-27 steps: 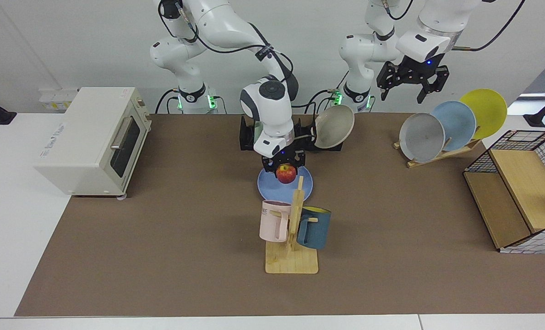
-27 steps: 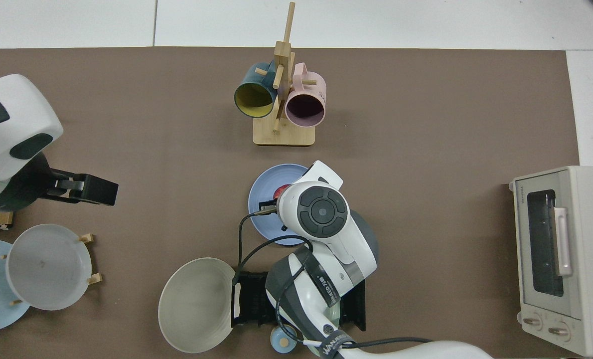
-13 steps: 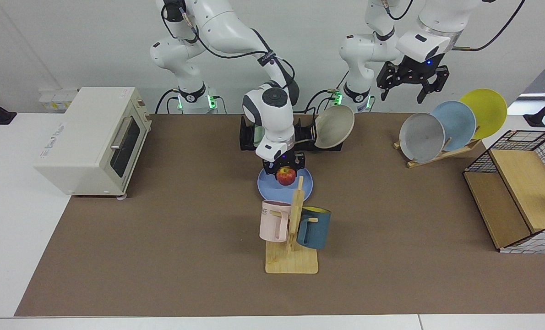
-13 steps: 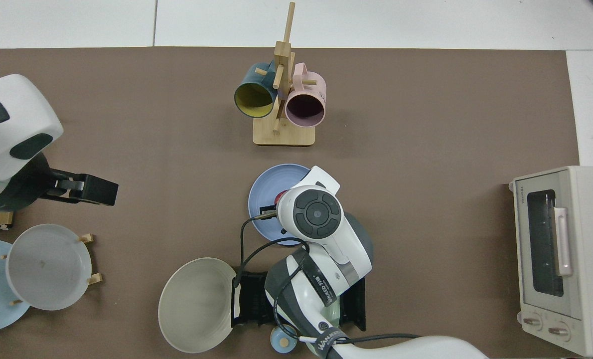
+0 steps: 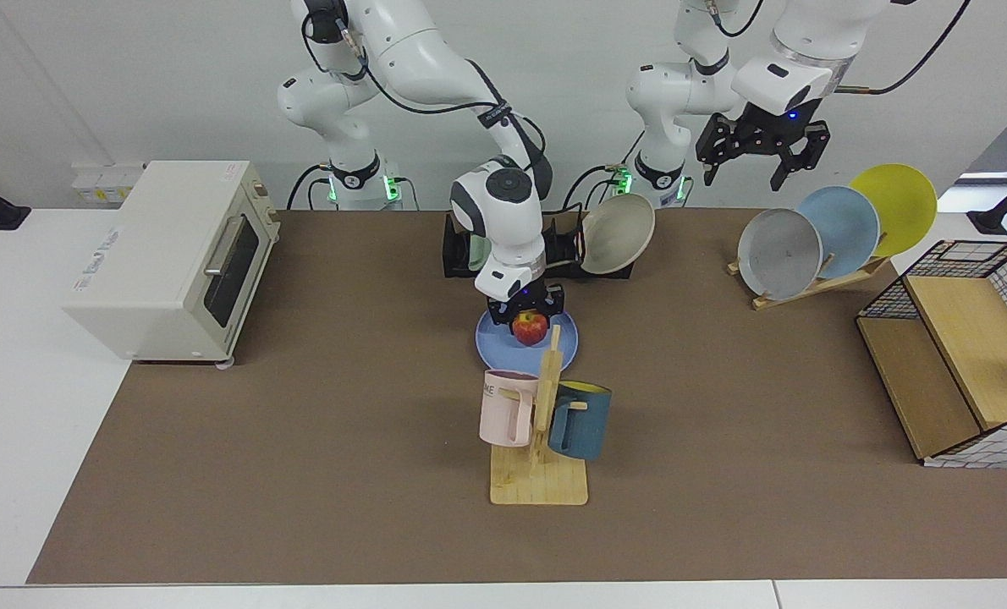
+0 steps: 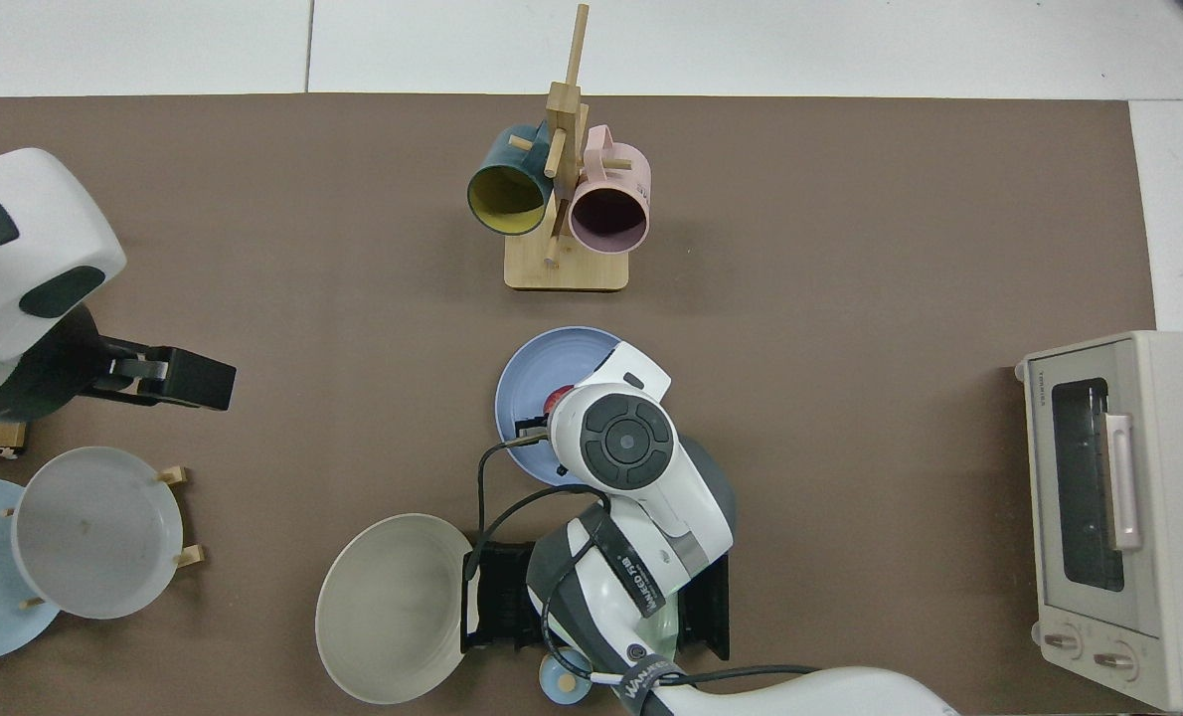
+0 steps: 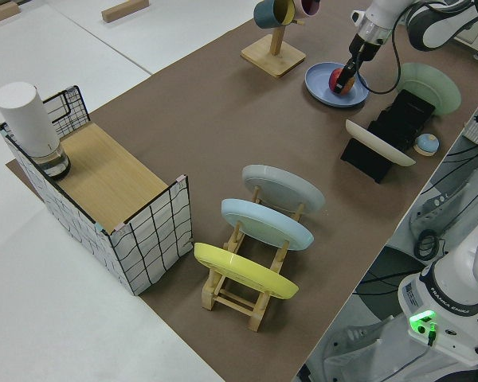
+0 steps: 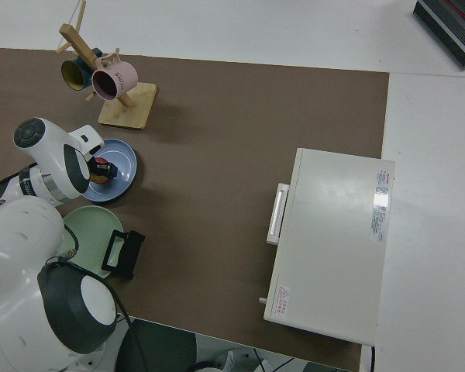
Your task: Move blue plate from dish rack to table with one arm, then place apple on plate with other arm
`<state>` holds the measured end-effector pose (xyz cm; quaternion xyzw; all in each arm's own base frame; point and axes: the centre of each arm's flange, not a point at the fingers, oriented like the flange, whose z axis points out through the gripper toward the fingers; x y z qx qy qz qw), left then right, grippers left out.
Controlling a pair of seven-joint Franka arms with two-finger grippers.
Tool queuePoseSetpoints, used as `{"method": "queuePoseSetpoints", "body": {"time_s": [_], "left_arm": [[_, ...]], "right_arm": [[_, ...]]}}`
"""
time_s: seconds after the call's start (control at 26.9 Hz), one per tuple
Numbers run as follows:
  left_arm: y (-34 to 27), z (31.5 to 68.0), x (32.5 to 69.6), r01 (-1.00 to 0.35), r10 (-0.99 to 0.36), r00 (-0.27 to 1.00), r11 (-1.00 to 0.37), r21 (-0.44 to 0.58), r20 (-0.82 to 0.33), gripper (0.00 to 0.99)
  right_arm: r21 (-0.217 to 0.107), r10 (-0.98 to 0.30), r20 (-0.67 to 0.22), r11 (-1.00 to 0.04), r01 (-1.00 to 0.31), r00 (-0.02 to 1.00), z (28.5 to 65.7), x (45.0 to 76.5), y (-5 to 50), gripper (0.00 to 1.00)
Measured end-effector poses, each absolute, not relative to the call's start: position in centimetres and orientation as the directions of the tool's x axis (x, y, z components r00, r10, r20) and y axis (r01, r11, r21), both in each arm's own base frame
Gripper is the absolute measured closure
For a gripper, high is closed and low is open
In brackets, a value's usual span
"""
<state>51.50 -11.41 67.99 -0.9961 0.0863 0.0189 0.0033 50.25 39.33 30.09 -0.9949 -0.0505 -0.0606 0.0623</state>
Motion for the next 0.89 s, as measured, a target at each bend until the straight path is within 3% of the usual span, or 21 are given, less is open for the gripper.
{"method": "queuePoseSetpoints", "body": {"time_s": [0.07, 0.19, 0.33, 0.48, 0.59, 0.89], "left_arm": [[-11.4, 68.0, 51.5, -0.172, -0.172, 0.984, -0.985, -0.003, -0.038, 0.0], [-11.4, 68.0, 51.5, -0.172, -0.172, 0.984, -0.985, -0.003, -0.038, 0.0], [-11.4, 68.0, 51.5, -0.172, -0.172, 0.984, -0.985, -0.003, -0.038, 0.0], [-11.4, 68.0, 51.5, -0.172, -0.172, 0.984, -0.985, -0.003, -0.038, 0.0], [-11.4, 68.0, 51.5, -0.172, -0.172, 0.984, -0.985, -0.003, -0.038, 0.0], [-11.4, 68.0, 51.5, -0.172, -0.172, 0.984, -0.985, -0.003, -0.038, 0.0]], "right_arm": [[-0.118, 0.094, 0.129, -0.987, 0.11, 0.987, 29.9, 50.2, 39.4, 0.3], [-0.122, 0.096, 0.135, -0.986, 0.113, 0.986, 30.0, 50.1, 39.6, 0.13], [-0.125, 0.091, 0.147, -0.986, 0.109, 0.985, 30.4, 50.6, 39.4, 0.0], [-0.126, 0.062, 0.155, -0.989, 0.082, 0.986, 31.6, 51.9, 38.0, 0.0], [-0.107, 0.047, 0.121, -0.992, 0.06, 0.992, 33.5, 52.6, 36.2, 0.0], [-0.085, 0.027, 0.085, -0.996, 0.034, 0.996, 41.7, 54.2, 28.8, 0.0]]}}
